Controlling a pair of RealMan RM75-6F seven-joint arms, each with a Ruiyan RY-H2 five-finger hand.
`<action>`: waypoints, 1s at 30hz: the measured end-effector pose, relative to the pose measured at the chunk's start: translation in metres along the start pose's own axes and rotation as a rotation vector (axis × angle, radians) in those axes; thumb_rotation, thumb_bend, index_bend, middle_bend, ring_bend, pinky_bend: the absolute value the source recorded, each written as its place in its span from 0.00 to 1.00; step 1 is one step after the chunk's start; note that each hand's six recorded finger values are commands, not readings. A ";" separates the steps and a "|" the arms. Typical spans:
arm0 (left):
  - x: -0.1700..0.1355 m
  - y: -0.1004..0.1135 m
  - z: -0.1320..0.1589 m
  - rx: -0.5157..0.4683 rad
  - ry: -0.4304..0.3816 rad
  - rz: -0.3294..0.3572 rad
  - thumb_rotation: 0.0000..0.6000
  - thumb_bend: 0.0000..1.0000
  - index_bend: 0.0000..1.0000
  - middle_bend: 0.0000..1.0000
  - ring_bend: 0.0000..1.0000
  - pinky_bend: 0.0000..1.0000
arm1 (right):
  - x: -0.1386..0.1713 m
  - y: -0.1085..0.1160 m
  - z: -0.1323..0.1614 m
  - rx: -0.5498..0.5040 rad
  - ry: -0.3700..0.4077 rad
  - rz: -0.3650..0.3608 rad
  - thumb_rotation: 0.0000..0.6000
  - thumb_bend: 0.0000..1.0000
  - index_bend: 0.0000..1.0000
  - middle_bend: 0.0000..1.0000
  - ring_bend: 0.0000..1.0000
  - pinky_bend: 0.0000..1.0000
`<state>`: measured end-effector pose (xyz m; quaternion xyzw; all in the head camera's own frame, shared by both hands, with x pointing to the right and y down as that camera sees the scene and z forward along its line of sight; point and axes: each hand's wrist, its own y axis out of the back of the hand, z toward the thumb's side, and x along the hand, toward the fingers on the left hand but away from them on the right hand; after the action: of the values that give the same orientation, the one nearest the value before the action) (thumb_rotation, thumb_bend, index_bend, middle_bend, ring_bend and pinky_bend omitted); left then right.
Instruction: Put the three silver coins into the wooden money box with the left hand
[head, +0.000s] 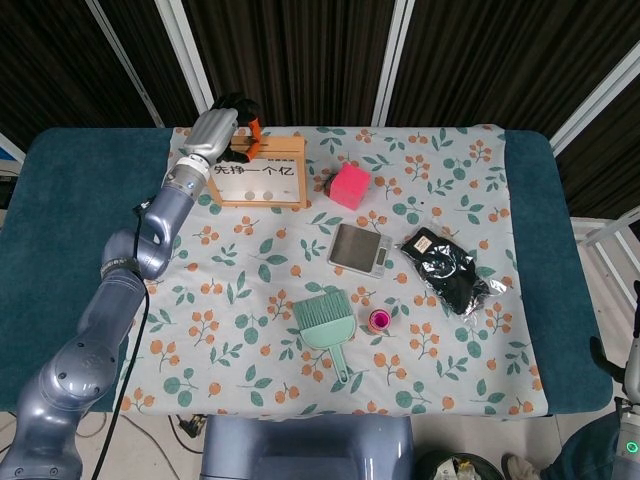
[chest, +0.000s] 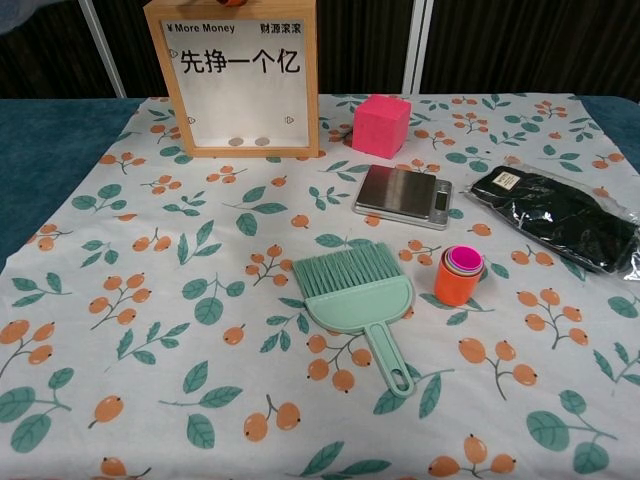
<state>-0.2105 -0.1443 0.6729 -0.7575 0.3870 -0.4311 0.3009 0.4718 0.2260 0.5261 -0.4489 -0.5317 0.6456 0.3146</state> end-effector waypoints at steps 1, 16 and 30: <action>0.000 0.000 0.000 0.003 0.001 0.000 1.00 0.47 0.65 0.19 0.01 0.02 | 0.000 0.000 0.000 0.000 0.000 0.000 1.00 0.36 0.05 0.02 0.02 0.00; 0.000 0.001 -0.001 0.021 0.005 -0.003 1.00 0.47 0.57 0.18 0.00 0.02 | 0.000 0.000 0.000 -0.007 0.002 0.000 1.00 0.36 0.05 0.02 0.02 0.00; 0.001 0.001 0.001 0.029 -0.001 -0.006 1.00 0.39 0.50 0.17 0.00 0.01 | 0.000 0.001 0.001 -0.006 0.005 0.000 1.00 0.36 0.05 0.02 0.02 0.00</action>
<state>-0.2093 -0.1453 0.6719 -0.7547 0.3782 -0.4370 0.3106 0.4713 0.2258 0.5256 -0.4515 -0.5329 0.6429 0.3145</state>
